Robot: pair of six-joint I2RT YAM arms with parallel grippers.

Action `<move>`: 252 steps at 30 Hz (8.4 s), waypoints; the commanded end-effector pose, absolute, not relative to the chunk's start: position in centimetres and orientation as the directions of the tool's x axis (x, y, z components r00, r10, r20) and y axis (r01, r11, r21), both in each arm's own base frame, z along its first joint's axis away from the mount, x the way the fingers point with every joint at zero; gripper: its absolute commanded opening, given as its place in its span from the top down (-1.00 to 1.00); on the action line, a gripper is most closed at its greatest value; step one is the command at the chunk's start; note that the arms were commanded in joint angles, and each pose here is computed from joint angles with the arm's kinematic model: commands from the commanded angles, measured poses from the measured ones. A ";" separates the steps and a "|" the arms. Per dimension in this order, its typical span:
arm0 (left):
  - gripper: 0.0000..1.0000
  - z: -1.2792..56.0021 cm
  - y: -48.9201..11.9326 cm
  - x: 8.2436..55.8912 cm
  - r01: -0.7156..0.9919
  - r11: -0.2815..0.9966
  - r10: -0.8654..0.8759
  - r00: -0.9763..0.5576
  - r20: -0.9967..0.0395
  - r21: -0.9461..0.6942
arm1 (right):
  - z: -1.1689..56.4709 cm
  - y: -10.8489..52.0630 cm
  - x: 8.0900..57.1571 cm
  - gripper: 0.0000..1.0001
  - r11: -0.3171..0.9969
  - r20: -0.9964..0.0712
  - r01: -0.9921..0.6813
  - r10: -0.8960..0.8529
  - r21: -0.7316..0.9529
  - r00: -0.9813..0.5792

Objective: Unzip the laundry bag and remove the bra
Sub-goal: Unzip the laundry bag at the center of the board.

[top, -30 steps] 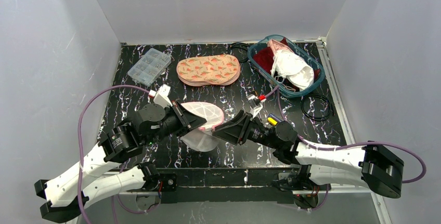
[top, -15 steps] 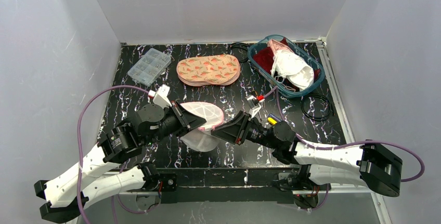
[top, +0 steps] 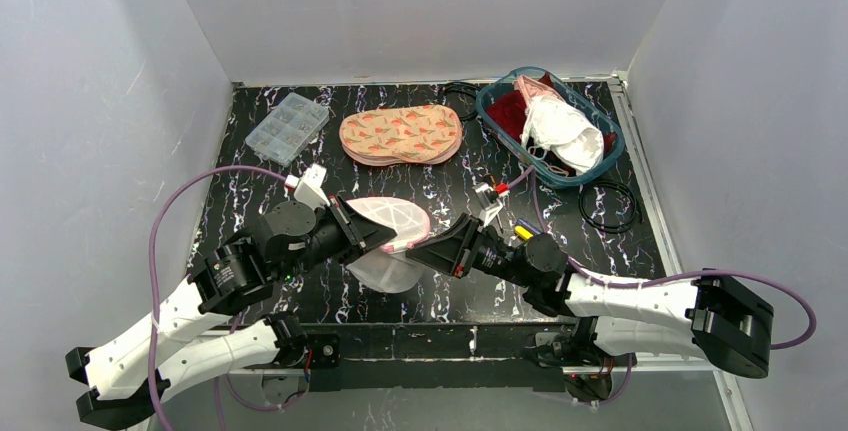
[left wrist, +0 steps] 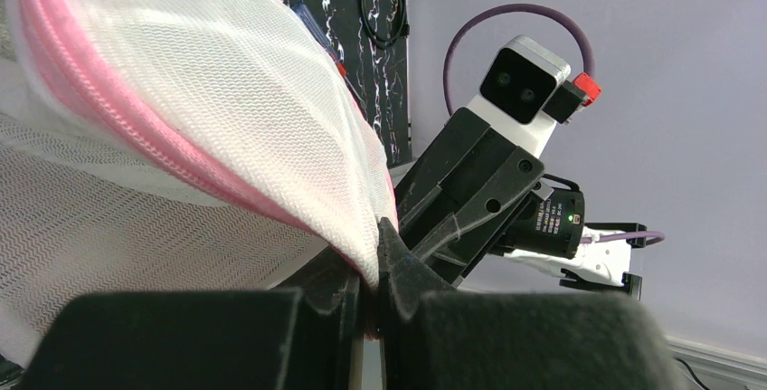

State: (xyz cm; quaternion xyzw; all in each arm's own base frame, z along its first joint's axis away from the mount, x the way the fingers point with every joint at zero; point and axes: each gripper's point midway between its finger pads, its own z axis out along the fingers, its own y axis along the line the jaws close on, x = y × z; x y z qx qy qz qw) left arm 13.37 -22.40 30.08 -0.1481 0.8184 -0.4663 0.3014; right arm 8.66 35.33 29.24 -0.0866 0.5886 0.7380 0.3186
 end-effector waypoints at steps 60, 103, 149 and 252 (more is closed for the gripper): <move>-0.41 16.8 -31.6 21.9 0.295 0.596 -0.144 -0.875 -0.461 -0.746 | 15.0 26.9 12.6 0.97 0.639 -0.794 -0.582 0.076 0.504 -0.604; 0.19 11.7 -26.9 19.2 -0.231 0.608 -0.630 -0.723 -0.284 -0.760 | 16.0 31.1 12.2 0.97 0.503 -0.714 -0.548 0.228 0.668 -0.661; 1.00 19.8 -29.2 18.9 0.365 0.591 -0.066 -0.867 -0.494 -0.719 | 20.8 27.7 11.3 0.97 0.562 -0.856 -0.705 0.012 0.433 -0.516; -0.55 16.3 -20.7 13.4 -0.015 0.700 -0.345 -0.882 -0.320 -0.714 | 14.5 28.3 10.0 0.97 0.533 -0.748 -0.598 0.103 0.598 -0.656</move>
